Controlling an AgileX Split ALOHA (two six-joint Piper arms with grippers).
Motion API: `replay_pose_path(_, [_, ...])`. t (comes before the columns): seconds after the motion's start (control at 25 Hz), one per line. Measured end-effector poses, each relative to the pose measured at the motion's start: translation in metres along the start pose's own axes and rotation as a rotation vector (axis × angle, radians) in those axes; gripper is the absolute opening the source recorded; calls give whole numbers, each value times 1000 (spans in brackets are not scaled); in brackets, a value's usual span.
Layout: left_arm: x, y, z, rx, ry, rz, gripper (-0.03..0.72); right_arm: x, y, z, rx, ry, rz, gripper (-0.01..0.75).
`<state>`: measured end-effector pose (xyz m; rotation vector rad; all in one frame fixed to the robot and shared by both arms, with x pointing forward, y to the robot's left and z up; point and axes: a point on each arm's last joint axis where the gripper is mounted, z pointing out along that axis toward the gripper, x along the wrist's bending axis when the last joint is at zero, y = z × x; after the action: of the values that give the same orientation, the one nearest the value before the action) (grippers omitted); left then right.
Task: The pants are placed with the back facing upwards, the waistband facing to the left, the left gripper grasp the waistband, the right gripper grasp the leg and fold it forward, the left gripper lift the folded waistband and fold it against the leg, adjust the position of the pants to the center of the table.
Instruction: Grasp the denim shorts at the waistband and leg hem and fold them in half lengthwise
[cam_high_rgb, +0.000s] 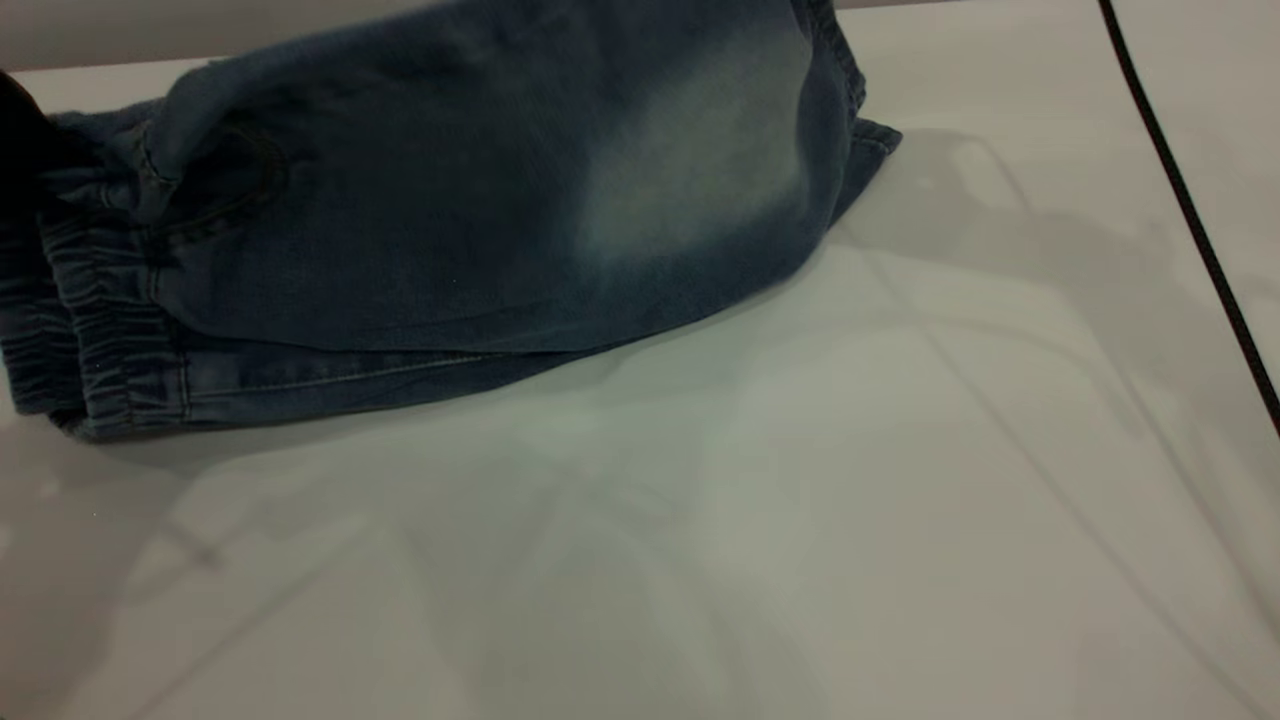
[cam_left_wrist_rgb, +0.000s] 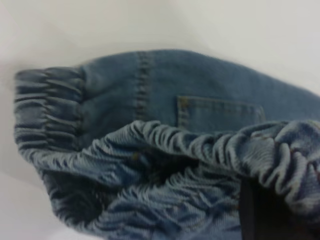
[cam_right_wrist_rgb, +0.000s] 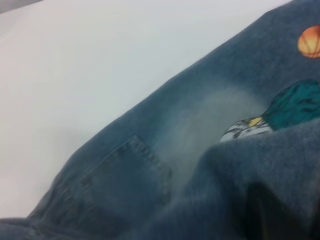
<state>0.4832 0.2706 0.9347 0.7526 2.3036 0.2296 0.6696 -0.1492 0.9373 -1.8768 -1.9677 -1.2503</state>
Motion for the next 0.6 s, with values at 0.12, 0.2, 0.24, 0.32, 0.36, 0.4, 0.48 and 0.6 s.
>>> replay_pose_path(0.12, [5, 0, 10, -23, 37, -36, 141, -11, -2, 11, -1, -32, 20, 25])
replay_pose_path(0.2, [10, 1, 17, -44, 67, -64, 141, -19, -6, 18, 3, -53, 30, 25])
replay_pose_path(0.24, [12, 1, 19, -57, 80, -81, 141, -23, -7, 21, 3, -65, 37, 25])
replay_pose_path(0.32, [16, 1, 26, -73, 110, -100, 141, -30, -11, 27, 14, -78, 47, 25])
replay_pose_path(0.36, [19, 1, 29, -84, 123, -98, 141, -33, -13, 31, 24, -82, 53, 25])
replay_pose_path(0.4, [20, 2, 32, -96, 132, -87, 141, -36, -16, 34, 33, -86, 59, 25])
replay_pose_path(0.48, [24, 1, 37, -109, 152, -71, 141, -42, -20, 40, 45, -94, 69, 25])
replay_pose_path(0.6, [30, 0, 44, -113, 184, -62, 141, -48, -24, 46, 53, -106, 83, 25])
